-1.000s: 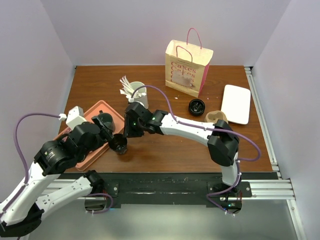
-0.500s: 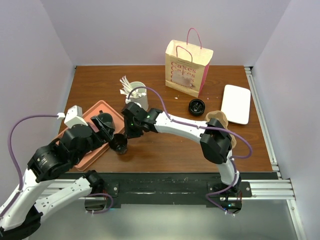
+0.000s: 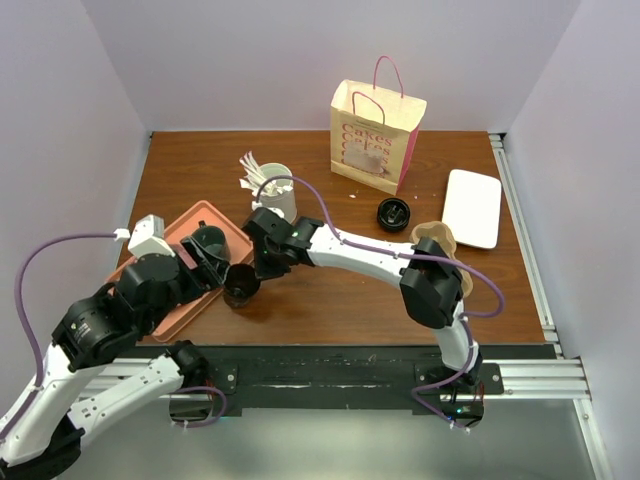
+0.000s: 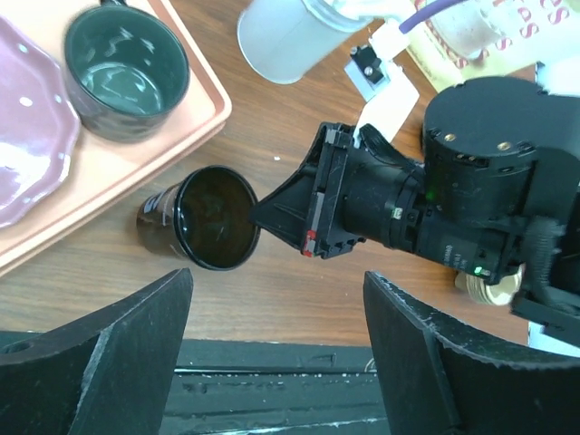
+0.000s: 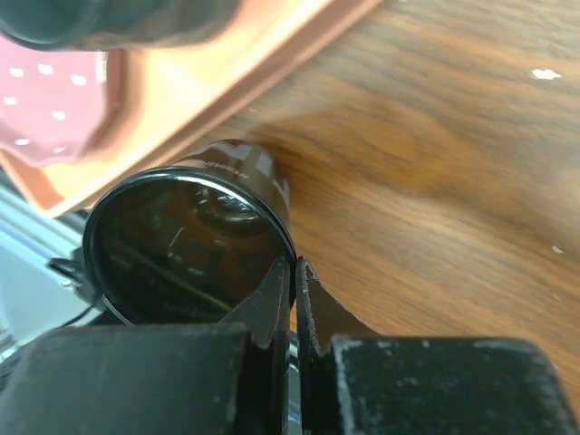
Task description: Pack the takeout coffee
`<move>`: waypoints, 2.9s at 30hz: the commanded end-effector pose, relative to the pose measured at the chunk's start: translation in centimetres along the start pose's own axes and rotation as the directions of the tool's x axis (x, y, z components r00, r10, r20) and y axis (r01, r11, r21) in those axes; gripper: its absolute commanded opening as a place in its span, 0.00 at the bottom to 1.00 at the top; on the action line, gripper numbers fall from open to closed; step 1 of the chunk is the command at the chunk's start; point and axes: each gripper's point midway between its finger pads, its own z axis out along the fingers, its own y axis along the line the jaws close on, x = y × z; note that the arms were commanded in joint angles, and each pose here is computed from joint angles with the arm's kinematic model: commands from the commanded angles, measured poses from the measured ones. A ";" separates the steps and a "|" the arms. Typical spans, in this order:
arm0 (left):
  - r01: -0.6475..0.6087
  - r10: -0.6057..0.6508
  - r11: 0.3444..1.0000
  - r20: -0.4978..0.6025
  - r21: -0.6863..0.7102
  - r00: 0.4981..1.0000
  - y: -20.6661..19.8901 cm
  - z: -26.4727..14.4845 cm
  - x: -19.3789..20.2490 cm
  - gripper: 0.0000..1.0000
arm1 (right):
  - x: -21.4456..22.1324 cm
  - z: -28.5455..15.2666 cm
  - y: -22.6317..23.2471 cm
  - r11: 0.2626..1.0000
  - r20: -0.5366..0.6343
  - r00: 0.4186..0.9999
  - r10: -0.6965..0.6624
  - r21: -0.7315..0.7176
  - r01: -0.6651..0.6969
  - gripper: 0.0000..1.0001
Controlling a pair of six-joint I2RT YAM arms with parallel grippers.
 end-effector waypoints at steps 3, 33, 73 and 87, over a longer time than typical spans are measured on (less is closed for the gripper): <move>-0.012 0.021 0.997 -0.118 0.078 0.993 -1.4 1.8 3.5 0.77 | -1.5 -6.6 -1.4 0.999 0.091 0.996 0.001 0.036 -0.004 0.00; 0.072 0.078 0.961 -0.511 0.268 0.856 -3.5 10.1 13.9 0.53 | 0.9 -9.8 -13.2 0.939 0.131 0.981 0.142 0.296 -0.175 0.09; 0.084 0.027 0.981 -0.558 0.173 0.829 0.3 12.7 16.4 0.56 | 1.1 -8.2 -4.3 0.932 -0.007 0.932 -0.362 -0.021 0.362 0.32; 0.082 0.029 0.982 -0.569 0.167 0.821 0.6 12.7 16.7 0.57 | 2.4 -6.5 -3.9 0.928 -0.050 0.927 -0.372 -0.008 0.372 0.19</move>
